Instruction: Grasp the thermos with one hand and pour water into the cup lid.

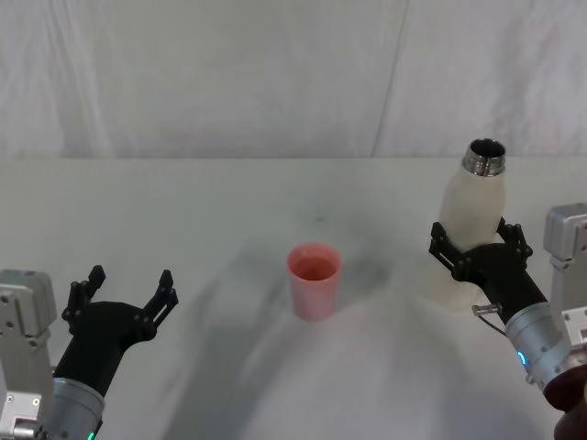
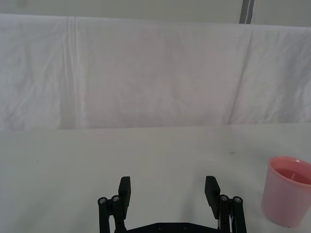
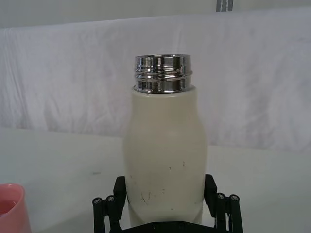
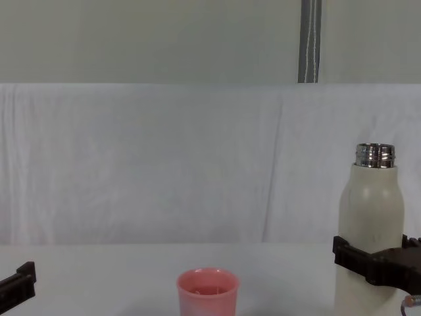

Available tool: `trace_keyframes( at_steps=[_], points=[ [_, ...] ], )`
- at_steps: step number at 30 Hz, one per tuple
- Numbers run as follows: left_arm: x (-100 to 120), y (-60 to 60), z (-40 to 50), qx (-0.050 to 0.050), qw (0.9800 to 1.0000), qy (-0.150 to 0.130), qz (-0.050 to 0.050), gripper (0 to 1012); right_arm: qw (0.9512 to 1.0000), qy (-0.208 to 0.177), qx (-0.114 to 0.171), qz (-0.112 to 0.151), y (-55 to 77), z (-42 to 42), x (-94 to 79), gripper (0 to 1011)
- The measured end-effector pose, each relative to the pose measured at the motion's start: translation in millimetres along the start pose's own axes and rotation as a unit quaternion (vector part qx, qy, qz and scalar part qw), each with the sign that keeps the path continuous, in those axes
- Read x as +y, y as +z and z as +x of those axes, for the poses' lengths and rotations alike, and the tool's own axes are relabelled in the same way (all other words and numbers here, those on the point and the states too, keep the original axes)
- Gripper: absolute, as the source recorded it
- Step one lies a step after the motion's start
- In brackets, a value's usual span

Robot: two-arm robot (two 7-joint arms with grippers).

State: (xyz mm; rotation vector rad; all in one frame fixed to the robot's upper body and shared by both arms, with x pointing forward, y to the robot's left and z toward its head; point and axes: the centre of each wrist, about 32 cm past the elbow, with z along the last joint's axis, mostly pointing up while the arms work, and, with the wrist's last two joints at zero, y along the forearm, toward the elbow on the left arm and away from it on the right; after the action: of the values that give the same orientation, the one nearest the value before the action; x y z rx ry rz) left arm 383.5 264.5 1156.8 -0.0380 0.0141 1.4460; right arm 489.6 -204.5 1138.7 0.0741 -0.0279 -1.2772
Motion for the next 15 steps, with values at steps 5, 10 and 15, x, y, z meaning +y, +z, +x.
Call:
trace_keyframes(
  at_steps=[5, 10, 15],
  points=[
    [0.0, 0.0, 0.0, 0.000, 1.0000, 0.000, 0.000, 1001, 1.0000, 0.003, 0.000, 0.001, 0.0, -0.8, 4.2, 1001],
    [0.0, 0.0, 0.0, 0.000, 1.0000, 0.000, 0.000, 1001, 1.0000, 0.005, 0.000, 0.002, -0.2, -2.6, 6.8, 1001],
    [0.0, 0.0, 0.0, 0.000, 1.0000, 0.000, 0.000, 1001, 1.0000, 0.004, 0.000, 0.002, -0.5, -2.4, 6.4, 1001]
  ],
)
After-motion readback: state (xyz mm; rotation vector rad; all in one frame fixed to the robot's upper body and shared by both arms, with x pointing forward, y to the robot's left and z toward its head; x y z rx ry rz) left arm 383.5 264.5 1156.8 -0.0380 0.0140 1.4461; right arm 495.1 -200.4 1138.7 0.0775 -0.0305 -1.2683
